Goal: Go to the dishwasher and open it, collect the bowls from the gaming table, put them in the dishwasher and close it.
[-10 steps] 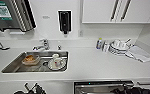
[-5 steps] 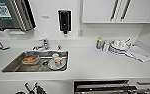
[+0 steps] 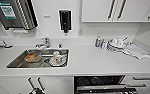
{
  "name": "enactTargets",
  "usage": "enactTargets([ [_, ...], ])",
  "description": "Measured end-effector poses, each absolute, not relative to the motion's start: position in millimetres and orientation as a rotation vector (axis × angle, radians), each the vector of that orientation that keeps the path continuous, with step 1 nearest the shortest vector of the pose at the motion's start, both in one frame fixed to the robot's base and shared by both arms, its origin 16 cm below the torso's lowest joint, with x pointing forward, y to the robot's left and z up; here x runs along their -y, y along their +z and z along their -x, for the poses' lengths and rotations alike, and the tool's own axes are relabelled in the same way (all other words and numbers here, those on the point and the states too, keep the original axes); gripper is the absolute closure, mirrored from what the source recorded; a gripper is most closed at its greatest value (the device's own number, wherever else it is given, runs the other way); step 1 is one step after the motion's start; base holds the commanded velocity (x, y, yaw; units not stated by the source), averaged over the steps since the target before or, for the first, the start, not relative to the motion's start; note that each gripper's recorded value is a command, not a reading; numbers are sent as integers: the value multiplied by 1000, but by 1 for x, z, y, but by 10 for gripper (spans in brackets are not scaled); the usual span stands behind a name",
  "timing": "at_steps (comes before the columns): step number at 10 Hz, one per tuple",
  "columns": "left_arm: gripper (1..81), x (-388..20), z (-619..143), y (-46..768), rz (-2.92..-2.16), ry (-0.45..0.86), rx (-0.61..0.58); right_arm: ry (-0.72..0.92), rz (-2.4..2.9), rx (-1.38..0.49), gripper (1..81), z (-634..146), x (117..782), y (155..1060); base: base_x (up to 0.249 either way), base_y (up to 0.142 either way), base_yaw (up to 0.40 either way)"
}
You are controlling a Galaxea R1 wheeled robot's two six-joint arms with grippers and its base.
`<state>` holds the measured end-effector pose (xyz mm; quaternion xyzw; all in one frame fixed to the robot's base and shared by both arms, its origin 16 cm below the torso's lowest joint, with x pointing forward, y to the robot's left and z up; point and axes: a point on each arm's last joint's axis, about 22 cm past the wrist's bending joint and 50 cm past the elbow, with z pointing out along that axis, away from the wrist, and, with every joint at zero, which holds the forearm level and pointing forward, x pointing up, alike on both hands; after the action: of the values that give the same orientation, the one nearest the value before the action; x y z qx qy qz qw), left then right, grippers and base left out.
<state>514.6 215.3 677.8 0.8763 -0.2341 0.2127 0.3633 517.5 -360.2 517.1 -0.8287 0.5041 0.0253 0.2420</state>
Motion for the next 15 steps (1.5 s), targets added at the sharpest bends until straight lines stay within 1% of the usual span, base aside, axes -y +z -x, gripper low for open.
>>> enactTargets([
  [2, 10, -215, -515, 678, -2255, 549, 602, 110, 2265, -1403, 10, -495, 359, 505, -120, 0, 0],
  [4, 10, -212, -510, 675, -2257, 519, 619, 138, 2252, -1424, 10, -472, 354, 491, -118, 0, 0],
  [7, 10, -207, -507, 673, -2249, 508, 622, 184, 2254, -1437, 10, -453, 333, 463, -105, 0, 0],
  [9, 10, -207, -498, 663, -2255, 480, 613, 260, 2270, -1453, 10, -422, 317, 441, -102, 0, 0],
  [13, 10, -207, -495, 651, -2269, 462, 601, 232, 2258, -1463, 10, -423, 320, 438, 0, 0, 0],
  [15, 10, -214, -488, 634, -2296, 428, 580, 217, 2281, -1425, 10, -419, 322, 436, 0, 0, 0],
])
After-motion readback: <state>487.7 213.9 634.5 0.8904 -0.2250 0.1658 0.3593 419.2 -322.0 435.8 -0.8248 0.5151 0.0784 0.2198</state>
